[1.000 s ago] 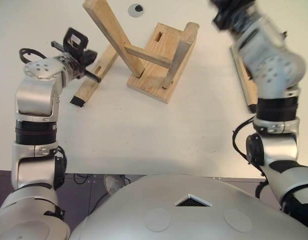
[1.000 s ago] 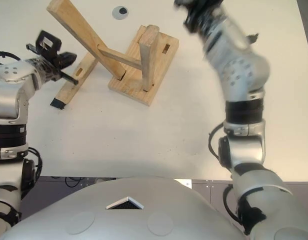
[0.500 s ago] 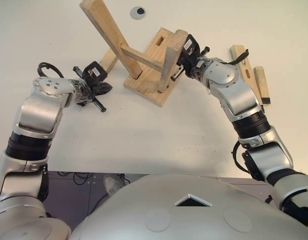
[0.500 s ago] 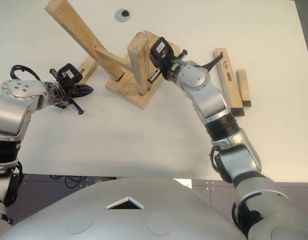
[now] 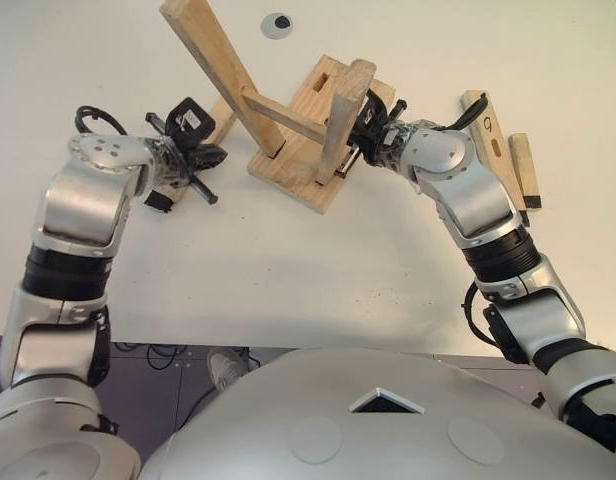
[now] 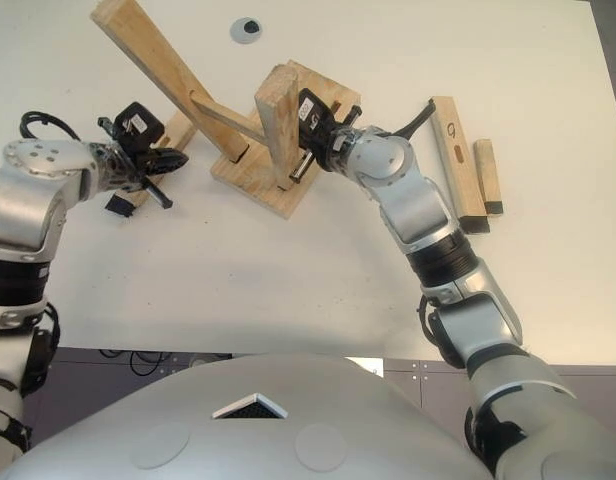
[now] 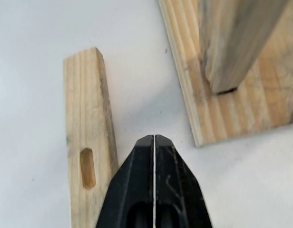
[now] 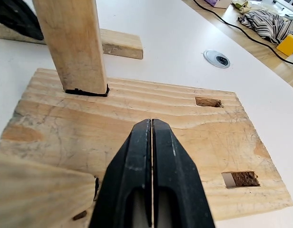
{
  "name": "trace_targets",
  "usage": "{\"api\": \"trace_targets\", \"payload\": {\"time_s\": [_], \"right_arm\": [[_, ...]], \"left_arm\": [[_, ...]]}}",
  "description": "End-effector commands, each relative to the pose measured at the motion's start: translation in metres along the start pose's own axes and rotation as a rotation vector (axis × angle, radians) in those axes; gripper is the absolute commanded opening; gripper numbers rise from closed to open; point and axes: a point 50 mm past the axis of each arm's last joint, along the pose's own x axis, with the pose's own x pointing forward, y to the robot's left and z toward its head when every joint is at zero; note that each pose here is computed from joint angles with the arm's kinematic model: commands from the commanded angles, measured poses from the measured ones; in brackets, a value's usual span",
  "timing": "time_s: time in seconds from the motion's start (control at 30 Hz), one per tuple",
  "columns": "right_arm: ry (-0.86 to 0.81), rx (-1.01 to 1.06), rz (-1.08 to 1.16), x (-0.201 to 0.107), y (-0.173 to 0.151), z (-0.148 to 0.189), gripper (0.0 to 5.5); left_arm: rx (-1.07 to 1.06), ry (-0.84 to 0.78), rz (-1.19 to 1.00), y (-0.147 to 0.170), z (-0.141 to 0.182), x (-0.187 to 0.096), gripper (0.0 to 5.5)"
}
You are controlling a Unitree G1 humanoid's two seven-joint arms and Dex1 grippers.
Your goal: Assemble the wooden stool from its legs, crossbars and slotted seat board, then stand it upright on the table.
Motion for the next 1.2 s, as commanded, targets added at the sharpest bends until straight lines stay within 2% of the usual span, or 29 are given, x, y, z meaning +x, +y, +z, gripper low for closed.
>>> {"api": "trace_targets", "payload": {"time_s": [0.03,0.23,0.47,0.6,0.67,0.77,0.87,0.97,1.07,1.2], "right_arm": [[0.034,-0.043,0.049,0.003,0.011,0.010,0.01],[0.035,-0.073,0.157,0.006,0.030,0.029,0.01],[-0.022,-0.072,0.267,0.006,0.047,0.050,0.01],[-0.011,-0.071,0.274,0.008,0.045,0.047,0.01],[-0.001,-0.081,0.241,0.007,0.033,0.045,0.01],[0.034,-0.040,0.122,-0.002,-0.008,0.034,0.01],[0.058,0.062,0.020,-0.011,-0.046,0.019,0.01],[0.144,0.007,-0.147,-0.003,-0.081,-0.013,0.01],[0.193,0.009,-0.187,0.006,-0.096,-0.032,0.01],[0.273,0.032,-0.108,0.013,-0.098,-0.051,0.01]], "left_arm": [[-0.052,-0.017,0.064,-0.001,0.014,0.013,0.00],[-0.102,-0.036,0.176,0.018,0.032,0.036,0.00],[-0.152,-0.146,0.141,0.024,0.055,0.052,0.00],[-0.126,-0.190,0.138,0.030,0.071,0.062,0.00],[-0.094,-0.193,0.156,0.034,0.075,0.063,0.00],[-0.081,-0.220,0.154,0.042,0.071,0.046,0.00],[-0.090,-0.257,0.065,0.038,0.056,0.018,0.00],[0.035,-0.156,-0.050,0.024,0.026,-0.017,0.00],[0.143,-0.053,-0.179,0.006,0.004,-0.043,0.00],[0.164,0.032,-0.324,-0.015,-0.022,-0.059,0.00]]}}
